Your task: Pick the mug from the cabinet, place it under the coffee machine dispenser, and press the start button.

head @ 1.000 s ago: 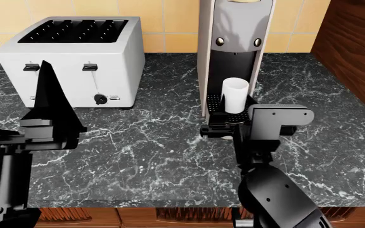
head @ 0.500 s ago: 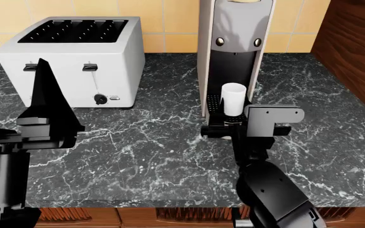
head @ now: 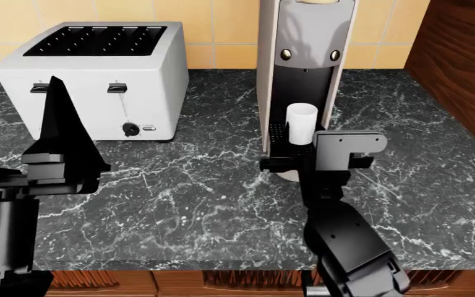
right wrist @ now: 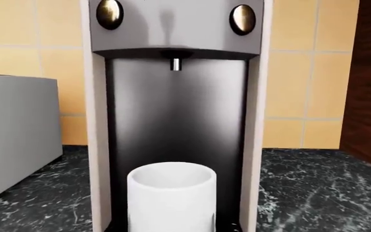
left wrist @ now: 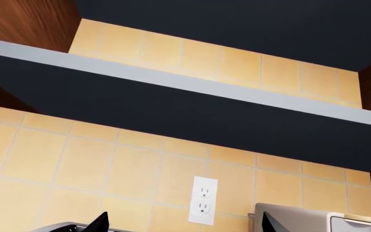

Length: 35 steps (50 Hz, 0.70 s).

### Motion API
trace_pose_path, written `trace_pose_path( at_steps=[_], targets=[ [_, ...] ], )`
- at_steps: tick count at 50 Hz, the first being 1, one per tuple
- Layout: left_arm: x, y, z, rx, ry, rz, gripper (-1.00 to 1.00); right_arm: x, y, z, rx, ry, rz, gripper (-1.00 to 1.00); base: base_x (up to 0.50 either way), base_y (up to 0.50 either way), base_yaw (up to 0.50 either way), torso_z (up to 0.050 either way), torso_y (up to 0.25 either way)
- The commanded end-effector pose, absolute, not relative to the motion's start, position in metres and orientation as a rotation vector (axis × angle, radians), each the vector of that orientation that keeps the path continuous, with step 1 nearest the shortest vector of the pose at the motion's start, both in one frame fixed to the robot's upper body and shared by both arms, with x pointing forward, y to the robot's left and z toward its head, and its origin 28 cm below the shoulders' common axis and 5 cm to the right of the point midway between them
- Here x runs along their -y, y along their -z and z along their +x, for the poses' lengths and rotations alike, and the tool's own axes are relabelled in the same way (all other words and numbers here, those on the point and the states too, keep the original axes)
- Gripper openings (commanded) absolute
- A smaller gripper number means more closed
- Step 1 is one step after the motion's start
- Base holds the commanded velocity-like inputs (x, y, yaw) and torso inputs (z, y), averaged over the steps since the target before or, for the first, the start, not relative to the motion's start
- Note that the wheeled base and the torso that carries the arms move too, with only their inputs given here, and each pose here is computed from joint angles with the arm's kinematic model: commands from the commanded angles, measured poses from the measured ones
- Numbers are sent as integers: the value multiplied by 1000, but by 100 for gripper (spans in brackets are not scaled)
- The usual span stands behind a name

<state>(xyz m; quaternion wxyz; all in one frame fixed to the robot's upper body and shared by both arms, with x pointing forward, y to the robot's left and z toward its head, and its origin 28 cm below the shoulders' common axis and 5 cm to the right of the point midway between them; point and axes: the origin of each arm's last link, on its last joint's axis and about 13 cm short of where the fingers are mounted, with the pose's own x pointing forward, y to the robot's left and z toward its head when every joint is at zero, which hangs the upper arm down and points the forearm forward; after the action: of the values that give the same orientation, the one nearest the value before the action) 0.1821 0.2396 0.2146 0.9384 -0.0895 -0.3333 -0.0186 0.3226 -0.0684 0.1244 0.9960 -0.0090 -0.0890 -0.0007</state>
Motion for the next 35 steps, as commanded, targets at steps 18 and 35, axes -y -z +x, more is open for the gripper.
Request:
trace_pose_path(
  at_steps=[18,35],
  targets=[
    [-240,-215,182,675,40,-192,100,76,-119,323,119,50,-27,100,10,0,5,0,0],
    [-241,-218,181,682,36,-198,100,51,-173,249,359,-7,-133,100,0,0,0,0,0]
  ],
)
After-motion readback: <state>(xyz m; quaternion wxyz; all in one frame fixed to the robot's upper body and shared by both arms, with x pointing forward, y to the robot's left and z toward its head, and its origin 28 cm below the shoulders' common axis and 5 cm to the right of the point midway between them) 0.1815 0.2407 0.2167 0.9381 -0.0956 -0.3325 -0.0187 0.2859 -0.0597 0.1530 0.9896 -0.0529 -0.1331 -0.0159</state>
